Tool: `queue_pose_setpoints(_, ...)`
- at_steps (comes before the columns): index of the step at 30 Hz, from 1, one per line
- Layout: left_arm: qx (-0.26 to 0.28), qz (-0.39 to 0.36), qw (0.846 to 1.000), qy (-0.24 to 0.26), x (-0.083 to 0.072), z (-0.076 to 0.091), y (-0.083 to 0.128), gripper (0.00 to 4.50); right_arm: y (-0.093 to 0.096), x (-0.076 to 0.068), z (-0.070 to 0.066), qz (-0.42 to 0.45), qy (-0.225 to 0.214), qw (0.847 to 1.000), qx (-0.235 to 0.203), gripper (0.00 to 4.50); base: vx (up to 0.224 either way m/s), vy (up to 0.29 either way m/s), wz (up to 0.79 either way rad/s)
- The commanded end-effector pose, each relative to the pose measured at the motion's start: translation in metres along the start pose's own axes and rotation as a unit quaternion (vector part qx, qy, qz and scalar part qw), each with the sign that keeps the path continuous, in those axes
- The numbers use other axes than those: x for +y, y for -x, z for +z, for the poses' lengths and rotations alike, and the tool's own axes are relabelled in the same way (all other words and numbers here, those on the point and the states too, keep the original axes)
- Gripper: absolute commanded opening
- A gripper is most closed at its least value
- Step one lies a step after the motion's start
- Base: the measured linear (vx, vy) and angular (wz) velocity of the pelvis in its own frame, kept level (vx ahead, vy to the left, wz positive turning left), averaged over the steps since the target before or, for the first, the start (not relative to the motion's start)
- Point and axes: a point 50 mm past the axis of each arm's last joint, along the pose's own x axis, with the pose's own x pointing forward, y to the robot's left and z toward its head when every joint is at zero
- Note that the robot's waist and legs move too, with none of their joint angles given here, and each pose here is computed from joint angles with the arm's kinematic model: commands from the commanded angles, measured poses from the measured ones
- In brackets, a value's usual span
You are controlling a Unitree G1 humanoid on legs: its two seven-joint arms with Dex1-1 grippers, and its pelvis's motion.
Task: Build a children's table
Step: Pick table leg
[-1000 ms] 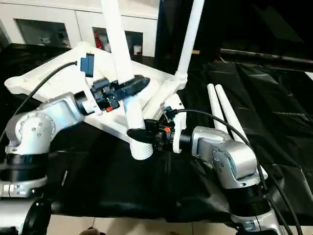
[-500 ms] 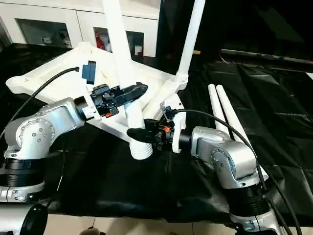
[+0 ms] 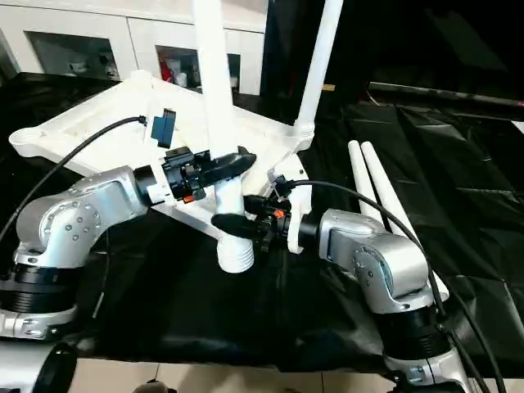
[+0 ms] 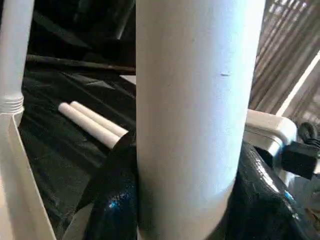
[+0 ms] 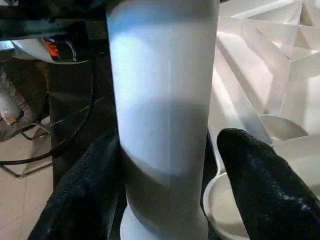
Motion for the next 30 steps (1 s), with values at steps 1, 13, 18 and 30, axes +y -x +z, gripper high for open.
queue_pose_setpoints(1,-0.004,-0.019,1.000,-0.022,-0.0069,0.0060,-0.0039,1.86,0.0019,-0.0041,0.0006,-0.010,-0.008,1.000,0.011,3.17,0.000,0.000,0.00)
queue_pose_setpoints(13,0.005,-0.047,0.998,-0.032,-0.0118,0.0040,-0.0053,1.86,0.0002,0.0002,-0.0050,0.015,-0.019,0.999,0.034,3.17,0.000,0.000,0.00)
queue_pose_setpoints(18,0.006,-0.049,0.998,-0.033,-0.0116,0.0036,-0.0058,1.86,-0.0003,0.0020,-0.0076,0.024,-0.016,0.999,0.045,3.17,0.000,0.000,0.00)
queue_pose_setpoints(30,0.012,-0.062,0.997,-0.032,-0.0133,0.0020,-0.0082,1.86,-0.0008,0.0003,-0.0075,0.017,-0.016,0.999,0.040,2.43,0.000,0.000,0.00)
